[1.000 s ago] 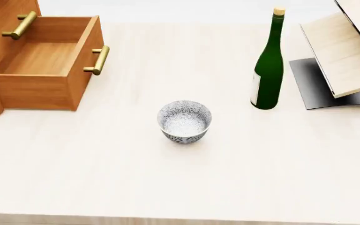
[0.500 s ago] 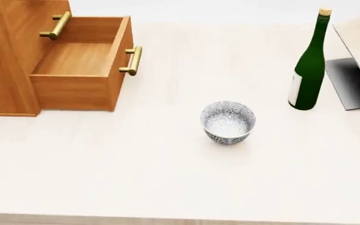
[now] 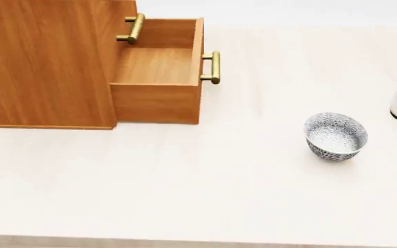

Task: Put the bowl on top of the cabinet.

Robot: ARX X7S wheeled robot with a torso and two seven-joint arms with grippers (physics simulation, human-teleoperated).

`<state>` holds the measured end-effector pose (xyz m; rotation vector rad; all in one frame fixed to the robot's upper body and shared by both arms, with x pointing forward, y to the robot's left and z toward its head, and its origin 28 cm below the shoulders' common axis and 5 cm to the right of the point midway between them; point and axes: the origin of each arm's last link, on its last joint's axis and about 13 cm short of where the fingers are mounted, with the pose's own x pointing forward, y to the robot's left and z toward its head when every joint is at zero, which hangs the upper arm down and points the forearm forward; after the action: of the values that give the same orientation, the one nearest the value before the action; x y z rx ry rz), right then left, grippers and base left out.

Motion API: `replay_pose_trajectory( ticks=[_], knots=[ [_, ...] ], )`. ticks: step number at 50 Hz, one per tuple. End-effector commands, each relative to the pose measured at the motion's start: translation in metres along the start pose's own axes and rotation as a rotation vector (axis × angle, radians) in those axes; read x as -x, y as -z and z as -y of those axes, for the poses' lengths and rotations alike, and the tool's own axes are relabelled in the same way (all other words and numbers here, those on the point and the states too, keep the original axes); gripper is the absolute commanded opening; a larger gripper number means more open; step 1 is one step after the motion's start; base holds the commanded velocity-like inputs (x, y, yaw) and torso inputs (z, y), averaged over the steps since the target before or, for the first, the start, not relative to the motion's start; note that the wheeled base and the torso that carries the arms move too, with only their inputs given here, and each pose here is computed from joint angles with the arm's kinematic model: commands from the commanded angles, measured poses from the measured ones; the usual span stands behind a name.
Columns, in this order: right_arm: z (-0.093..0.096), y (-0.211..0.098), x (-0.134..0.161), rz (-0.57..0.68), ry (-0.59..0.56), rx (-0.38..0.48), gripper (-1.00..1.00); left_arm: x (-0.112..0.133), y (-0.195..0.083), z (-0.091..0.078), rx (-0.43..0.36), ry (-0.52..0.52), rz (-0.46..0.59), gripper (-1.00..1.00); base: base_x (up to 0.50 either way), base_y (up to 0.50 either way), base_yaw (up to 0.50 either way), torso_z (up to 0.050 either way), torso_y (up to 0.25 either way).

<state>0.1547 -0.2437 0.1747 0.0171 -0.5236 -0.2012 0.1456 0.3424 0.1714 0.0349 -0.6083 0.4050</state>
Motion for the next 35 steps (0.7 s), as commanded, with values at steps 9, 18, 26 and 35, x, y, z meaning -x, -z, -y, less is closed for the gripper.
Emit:
replay_pose_trajectory(
  ticks=[9,18,26,35],
  knots=[
    [-0.0006,0.0024,0.0023,-0.003,-0.015,0.02,1.0,0.0021,0.0004,-0.0006,-0.002,0.014,-0.006,1.0,0.0,0.5,0.0,0.0,0.0],
    [-0.0019,0.0045,0.0021,-0.008,-0.02,0.031,1.0,0.0027,0.0006,-0.001,-0.003,0.015,-0.008,1.0,0.0,0.42,0.0,0.0,0.0],
    [-0.0027,0.0052,0.0015,-0.034,-0.013,0.026,1.0,0.003,0.0005,-0.0011,0.0,0.022,-0.009,1.0,0.0,0.0,0.0,0.0,0.0],
    [-0.0023,0.0065,0.0023,-0.068,-0.026,-0.014,1.0,0.0032,0.0003,-0.0003,0.002,0.029,-0.01,1.0,0.02,0.0,0.0,0.0,0.0]
  ],
)
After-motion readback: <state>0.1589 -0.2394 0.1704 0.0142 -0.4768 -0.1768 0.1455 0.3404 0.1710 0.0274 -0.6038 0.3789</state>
